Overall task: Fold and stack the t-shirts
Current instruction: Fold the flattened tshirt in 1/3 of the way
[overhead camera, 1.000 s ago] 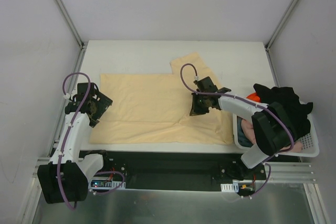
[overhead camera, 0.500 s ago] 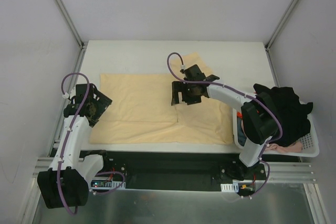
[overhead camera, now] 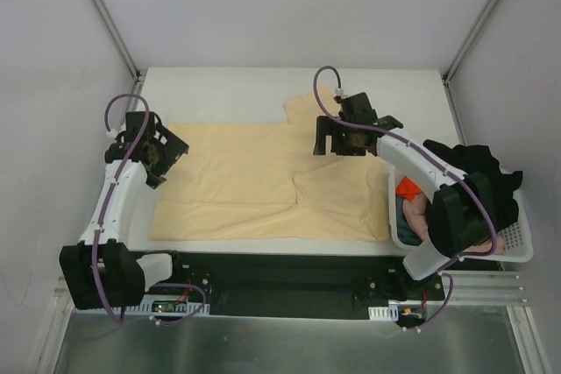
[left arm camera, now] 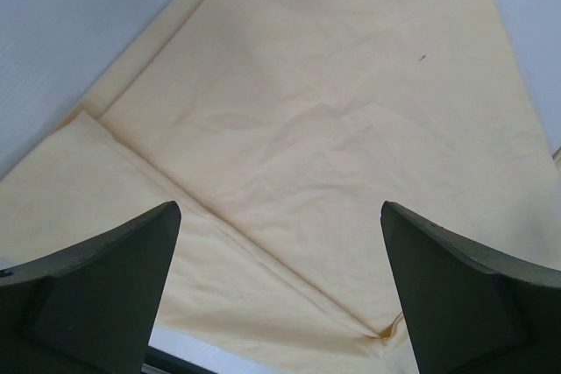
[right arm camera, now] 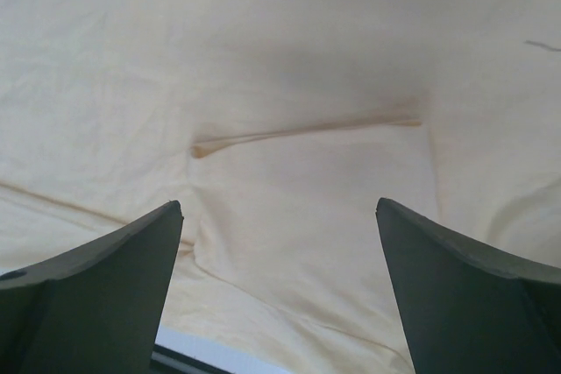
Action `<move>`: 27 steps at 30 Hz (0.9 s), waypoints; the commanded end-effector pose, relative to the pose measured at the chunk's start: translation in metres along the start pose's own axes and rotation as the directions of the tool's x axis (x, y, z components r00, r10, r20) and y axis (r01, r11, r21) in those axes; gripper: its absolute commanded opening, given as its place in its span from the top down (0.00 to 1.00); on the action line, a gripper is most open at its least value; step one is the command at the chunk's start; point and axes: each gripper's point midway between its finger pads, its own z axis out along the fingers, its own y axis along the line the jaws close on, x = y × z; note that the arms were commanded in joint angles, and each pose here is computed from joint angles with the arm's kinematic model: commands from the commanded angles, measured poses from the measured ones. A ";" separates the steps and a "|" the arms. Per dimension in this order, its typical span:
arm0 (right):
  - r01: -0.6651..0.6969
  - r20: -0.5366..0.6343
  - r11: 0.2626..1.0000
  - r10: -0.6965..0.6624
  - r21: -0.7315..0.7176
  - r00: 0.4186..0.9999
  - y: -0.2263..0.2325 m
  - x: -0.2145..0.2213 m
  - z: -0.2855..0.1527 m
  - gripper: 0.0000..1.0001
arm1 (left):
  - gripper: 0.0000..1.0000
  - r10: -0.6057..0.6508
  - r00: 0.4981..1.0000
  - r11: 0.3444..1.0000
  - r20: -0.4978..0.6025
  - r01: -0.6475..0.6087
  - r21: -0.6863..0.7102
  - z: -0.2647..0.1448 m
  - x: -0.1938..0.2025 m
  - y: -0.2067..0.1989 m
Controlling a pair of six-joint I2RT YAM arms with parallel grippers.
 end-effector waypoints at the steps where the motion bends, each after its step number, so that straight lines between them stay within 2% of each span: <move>1: 0.038 0.071 0.997 -0.043 0.071 0.997 -0.015 -0.029 -0.008 0.03 | 0.01 0.073 0.997 0.997 -0.020 -0.073 0.005 0.010 -0.007 -0.029; 10: -0.051 -0.055 0.997 0.054 0.060 0.997 -0.028 0.021 0.027 0.03 | 0.01 0.172 0.980 0.983 -0.103 -0.178 -0.045 0.044 0.006 -0.045; 13: -0.079 -0.129 0.996 0.083 0.033 0.988 -0.029 0.051 0.041 0.03 | 0.01 0.173 0.979 0.982 -0.103 -0.180 -0.060 0.048 0.007 -0.041; 18: -0.138 -0.253 0.987 0.154 0.080 0.955 -0.048 0.115 0.052 0.03 | 0.01 0.178 0.977 0.980 -0.115 -0.187 -0.070 0.052 0.012 -0.036; 24: -0.222 -0.306 0.962 0.261 0.157 0.916 -0.064 0.172 0.042 0.03 | 0.01 0.181 0.975 0.978 -0.125 -0.192 -0.077 0.055 0.016 -0.030; 27: -0.265 -0.277 0.953 0.297 0.147 0.914 -0.060 0.179 0.035 0.03 | 0.01 0.182 0.976 0.977 -0.116 -0.193 -0.089 0.055 0.015 -0.027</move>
